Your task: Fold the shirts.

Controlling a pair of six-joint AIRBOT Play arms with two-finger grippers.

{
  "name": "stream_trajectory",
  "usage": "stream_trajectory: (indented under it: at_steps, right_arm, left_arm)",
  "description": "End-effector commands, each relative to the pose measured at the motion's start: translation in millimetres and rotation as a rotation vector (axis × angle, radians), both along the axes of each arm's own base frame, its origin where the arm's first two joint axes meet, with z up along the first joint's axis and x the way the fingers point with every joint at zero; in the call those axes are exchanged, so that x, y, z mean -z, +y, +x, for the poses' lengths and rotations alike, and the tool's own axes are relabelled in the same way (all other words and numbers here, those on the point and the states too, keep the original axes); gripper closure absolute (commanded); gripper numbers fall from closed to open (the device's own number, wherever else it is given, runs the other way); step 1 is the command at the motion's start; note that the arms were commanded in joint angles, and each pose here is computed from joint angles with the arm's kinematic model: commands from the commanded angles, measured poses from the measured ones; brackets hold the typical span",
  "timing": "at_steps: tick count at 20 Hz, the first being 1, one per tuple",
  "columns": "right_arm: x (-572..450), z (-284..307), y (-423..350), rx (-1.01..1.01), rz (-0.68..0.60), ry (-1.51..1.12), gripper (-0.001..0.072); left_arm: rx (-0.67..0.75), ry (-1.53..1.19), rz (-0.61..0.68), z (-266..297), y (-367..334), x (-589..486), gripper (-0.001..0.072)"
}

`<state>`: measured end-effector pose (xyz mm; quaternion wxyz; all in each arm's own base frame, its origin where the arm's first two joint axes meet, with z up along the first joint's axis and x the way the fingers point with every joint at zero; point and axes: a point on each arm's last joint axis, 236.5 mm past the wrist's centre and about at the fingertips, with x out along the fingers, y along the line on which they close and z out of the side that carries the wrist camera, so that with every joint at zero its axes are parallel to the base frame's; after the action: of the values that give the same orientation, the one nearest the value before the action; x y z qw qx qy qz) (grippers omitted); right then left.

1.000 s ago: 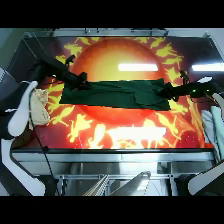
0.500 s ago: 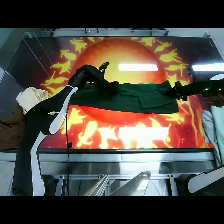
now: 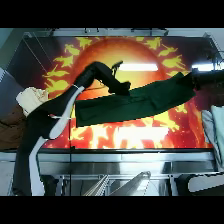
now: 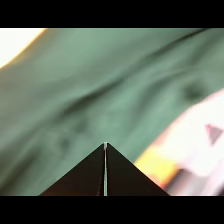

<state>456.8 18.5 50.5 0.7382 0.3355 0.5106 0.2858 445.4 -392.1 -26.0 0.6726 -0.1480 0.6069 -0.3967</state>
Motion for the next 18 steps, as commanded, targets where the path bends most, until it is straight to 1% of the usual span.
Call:
stream_trajectory:
  at_steps: [1,3,5,7,11,14,18]
  right_arm:
    - [-55,-19,45,-0.093,0.044,-0.062,0.0697]
    - [-73,-32,94,-0.174,0.043,-0.070,0.0697]
    - [-80,-47,161,-0.269,0.044,-0.066,0.0696]
    - [-73,-63,230,-0.353,0.027,-0.073,0.0696]
    - [-32,-91,353,-0.437,0.011,-0.087,0.0696]
    - [21,-126,412,-0.502,-0.010,-0.007,0.0696]
    - [78,-158,456,-0.526,-0.042,0.069,0.0688]
  left_arm:
    - [-0.025,-0.095,-0.054,8,53,-81,0.0691]
    - [-0.045,-0.088,-0.042,-1,107,-112,0.0691]
    - [-0.060,-0.072,-0.029,-17,148,-130,0.0691]
    - [-0.074,-0.067,-0.020,-34,177,-141,0.0691]
    - [-0.078,-0.067,-0.011,-78,211,-149,0.0691]
    - [-0.094,-0.084,-0.008,-117,229,-149,0.0691]
    - [-0.176,-0.131,-0.004,-156,251,-150,0.0691]
